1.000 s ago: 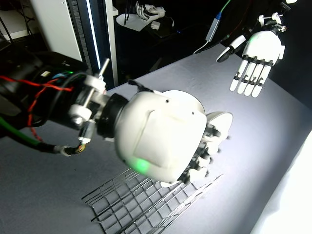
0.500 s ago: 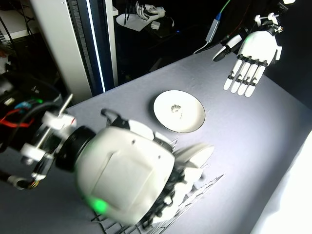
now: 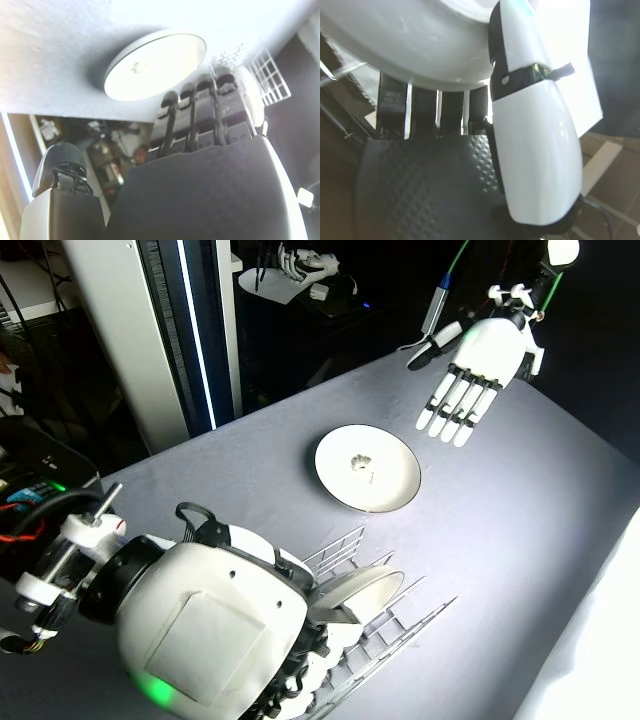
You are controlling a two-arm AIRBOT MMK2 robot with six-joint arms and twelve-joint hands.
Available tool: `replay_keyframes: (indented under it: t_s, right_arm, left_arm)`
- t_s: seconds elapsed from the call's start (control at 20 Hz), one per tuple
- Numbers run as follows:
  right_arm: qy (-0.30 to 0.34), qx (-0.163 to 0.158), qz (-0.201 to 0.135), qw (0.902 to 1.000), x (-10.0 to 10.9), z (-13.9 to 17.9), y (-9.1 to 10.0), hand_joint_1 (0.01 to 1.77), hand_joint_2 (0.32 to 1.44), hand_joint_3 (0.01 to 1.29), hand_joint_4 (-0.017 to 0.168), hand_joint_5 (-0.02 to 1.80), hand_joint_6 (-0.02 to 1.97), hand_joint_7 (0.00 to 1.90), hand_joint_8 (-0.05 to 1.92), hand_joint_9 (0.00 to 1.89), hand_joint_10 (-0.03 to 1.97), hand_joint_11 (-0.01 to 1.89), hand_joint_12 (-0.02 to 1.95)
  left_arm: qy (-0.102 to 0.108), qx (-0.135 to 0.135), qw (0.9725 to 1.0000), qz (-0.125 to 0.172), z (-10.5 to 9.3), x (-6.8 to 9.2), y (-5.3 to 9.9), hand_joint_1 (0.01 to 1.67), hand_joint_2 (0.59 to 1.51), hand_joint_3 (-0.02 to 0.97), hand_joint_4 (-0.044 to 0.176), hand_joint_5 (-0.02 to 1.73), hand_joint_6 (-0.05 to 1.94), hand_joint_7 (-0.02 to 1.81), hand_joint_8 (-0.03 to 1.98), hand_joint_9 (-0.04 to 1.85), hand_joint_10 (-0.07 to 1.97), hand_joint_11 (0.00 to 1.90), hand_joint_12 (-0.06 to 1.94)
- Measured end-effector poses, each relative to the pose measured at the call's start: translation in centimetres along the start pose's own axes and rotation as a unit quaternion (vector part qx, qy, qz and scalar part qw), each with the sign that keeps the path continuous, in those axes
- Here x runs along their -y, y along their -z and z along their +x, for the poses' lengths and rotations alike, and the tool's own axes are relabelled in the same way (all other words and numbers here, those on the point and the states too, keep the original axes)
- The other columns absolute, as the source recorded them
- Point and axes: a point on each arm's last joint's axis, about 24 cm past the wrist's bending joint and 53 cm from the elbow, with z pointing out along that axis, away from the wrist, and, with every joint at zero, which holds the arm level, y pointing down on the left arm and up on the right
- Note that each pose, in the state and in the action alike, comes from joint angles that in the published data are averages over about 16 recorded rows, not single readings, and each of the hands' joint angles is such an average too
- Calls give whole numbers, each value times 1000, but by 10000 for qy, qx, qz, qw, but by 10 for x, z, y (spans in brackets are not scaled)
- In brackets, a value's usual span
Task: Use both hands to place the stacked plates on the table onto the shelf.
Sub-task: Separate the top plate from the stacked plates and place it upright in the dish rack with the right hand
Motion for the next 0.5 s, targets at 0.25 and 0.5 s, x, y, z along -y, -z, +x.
replay_keyframes:
  t_s: [0.25, 0.5]
  right_arm:
    - [145, -84, -104, 9998, -7, 5, -1, 1202, 1105, 15, 2, 730, 1021, 820, 894, 770, 1011, 604, 1600]
    - [311, -239, -375, 9985, -27, 17, -3, 1148, 1144, 15, 1, 617, 791, 719, 626, 613, 897, 397, 1557]
  left_arm:
    - [25, -87, 10000, -38, 11, 5, -14, 14, 1093, 18, 2, 20, 3, 20, -10, 23, 6, 19, -1]
    - [62, -159, 9998, -85, 19, 8, -24, 14, 1097, 18, 2, 20, 3, 18, -10, 22, 6, 19, 0]
